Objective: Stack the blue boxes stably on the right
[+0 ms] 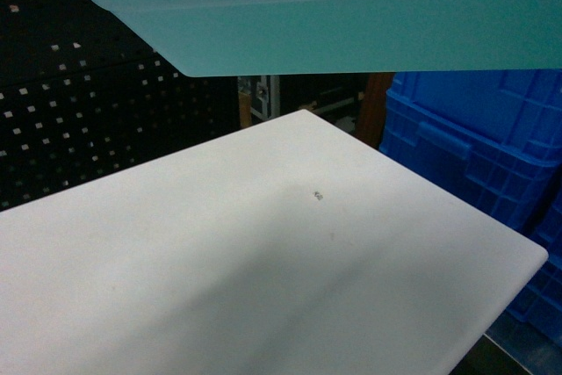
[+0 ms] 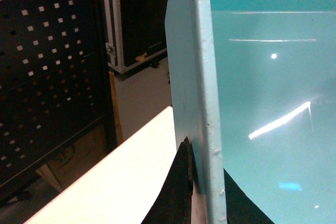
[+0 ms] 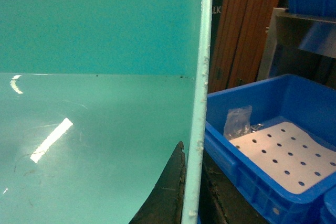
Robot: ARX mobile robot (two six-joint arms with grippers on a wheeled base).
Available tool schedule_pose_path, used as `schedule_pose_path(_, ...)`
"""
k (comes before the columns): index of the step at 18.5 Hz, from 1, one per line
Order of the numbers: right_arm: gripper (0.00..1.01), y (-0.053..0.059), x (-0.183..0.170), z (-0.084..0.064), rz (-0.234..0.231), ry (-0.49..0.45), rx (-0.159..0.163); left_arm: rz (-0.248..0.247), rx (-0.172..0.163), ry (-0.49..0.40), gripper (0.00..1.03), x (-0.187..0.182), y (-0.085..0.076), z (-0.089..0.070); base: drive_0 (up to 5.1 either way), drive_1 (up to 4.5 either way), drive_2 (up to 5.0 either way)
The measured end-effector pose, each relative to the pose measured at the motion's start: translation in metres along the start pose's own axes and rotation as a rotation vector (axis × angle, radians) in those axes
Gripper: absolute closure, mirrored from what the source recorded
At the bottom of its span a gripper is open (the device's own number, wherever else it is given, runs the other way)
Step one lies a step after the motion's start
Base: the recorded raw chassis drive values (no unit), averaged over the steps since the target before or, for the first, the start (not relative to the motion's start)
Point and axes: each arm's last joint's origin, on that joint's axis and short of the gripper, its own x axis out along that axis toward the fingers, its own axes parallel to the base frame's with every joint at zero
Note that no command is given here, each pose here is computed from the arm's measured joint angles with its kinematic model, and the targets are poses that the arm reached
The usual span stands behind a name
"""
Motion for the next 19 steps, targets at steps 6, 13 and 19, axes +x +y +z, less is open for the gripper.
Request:
schedule_pose_path(6, 0.94, 0.0002, 0.0001, -0.0003, 0.004, 0.003, 0.001, -0.001, 0.0, 0.0, 1.01, 0.0001, 0.0004, 0.0001, -0.8, -2.22, -1.7)
schedule_pose_path(13, 0.94, 0.0, 0.0001, -0.0002, 0.0, 0.001, 0.001, 0.0, 0.007, -0.001, 1.01, 0.0, 0.0, 0.0001, 2.9, -5.63, -2.3)
schedule_pose_path(19, 0.94, 0.0, 0.0001, -0.0002, 0.0, 0.001, 0.001, 0.0, 0.007, 0.0, 1.01, 0.0, 0.0, 0.0, 3.2, -5.44, -2.0)
